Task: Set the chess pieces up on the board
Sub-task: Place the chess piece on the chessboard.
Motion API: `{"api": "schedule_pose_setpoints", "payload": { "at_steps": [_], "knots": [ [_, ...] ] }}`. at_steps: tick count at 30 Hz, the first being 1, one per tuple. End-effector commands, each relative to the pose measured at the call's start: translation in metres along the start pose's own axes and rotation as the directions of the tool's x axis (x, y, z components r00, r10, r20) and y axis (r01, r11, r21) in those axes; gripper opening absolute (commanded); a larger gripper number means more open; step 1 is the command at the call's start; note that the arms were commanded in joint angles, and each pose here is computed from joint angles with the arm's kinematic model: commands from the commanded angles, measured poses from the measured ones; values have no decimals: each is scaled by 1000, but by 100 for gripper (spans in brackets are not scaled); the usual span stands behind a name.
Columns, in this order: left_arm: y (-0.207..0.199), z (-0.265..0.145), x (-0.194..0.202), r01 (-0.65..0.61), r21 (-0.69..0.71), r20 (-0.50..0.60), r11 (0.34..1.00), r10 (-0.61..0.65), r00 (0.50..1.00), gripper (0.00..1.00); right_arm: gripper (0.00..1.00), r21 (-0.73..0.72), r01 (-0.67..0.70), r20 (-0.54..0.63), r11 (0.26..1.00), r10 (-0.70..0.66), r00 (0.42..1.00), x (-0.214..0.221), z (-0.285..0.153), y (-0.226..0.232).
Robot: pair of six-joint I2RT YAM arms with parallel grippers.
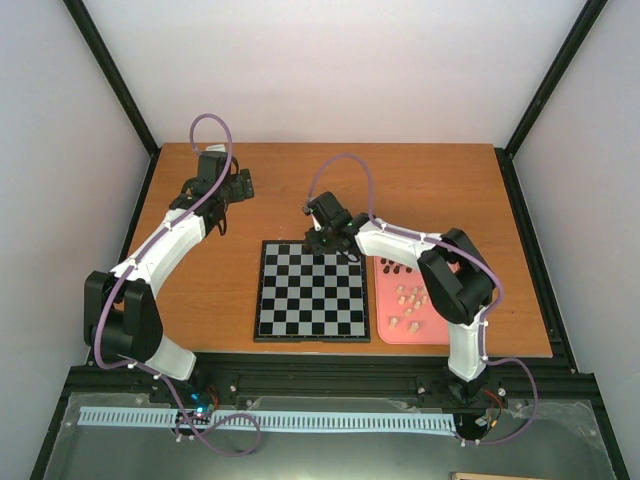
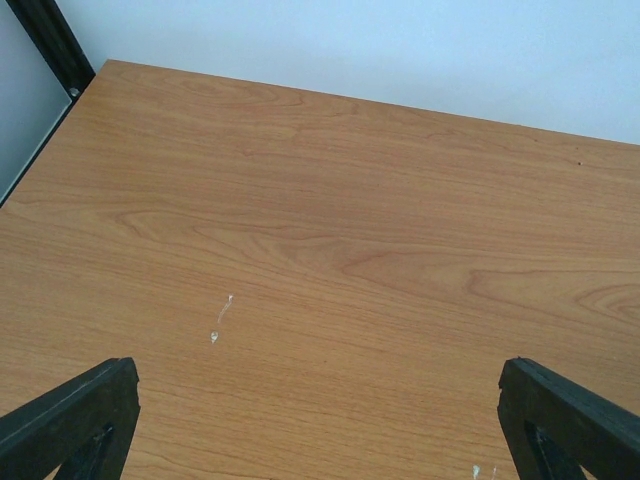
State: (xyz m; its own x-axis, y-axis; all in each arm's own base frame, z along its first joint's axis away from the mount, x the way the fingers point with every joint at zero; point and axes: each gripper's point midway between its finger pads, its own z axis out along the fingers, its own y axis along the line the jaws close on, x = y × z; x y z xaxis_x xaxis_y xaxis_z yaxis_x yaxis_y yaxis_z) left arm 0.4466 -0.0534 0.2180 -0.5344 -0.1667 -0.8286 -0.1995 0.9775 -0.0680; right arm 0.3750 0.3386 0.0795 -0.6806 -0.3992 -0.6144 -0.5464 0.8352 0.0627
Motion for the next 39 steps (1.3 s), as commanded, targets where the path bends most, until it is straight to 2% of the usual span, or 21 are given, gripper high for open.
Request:
{"api": "schedule_pose_setpoints", "payload": {
  "at_steps": [1,18,27,39],
  "knots": [
    [-2,-12,-20,23,9,48,1000,-24,999,100,10,-1,14,3,1000,-14,1000,-5,3,5],
    [-3,-11,-19,21,12,44,1000,-22,999,100,11,38,22,-22,999,-22,1000,4,20,-1],
    [-3,-8,-17,19,9,39,1000,-19,999,100,18,9,24,-23,1000,-24,999,5,15,3],
    [-3,-8,-17,22,10,40,1000,-22,999,100,21,6,19,-25,1000,-19,1000,6,4,3]
  ]
}}
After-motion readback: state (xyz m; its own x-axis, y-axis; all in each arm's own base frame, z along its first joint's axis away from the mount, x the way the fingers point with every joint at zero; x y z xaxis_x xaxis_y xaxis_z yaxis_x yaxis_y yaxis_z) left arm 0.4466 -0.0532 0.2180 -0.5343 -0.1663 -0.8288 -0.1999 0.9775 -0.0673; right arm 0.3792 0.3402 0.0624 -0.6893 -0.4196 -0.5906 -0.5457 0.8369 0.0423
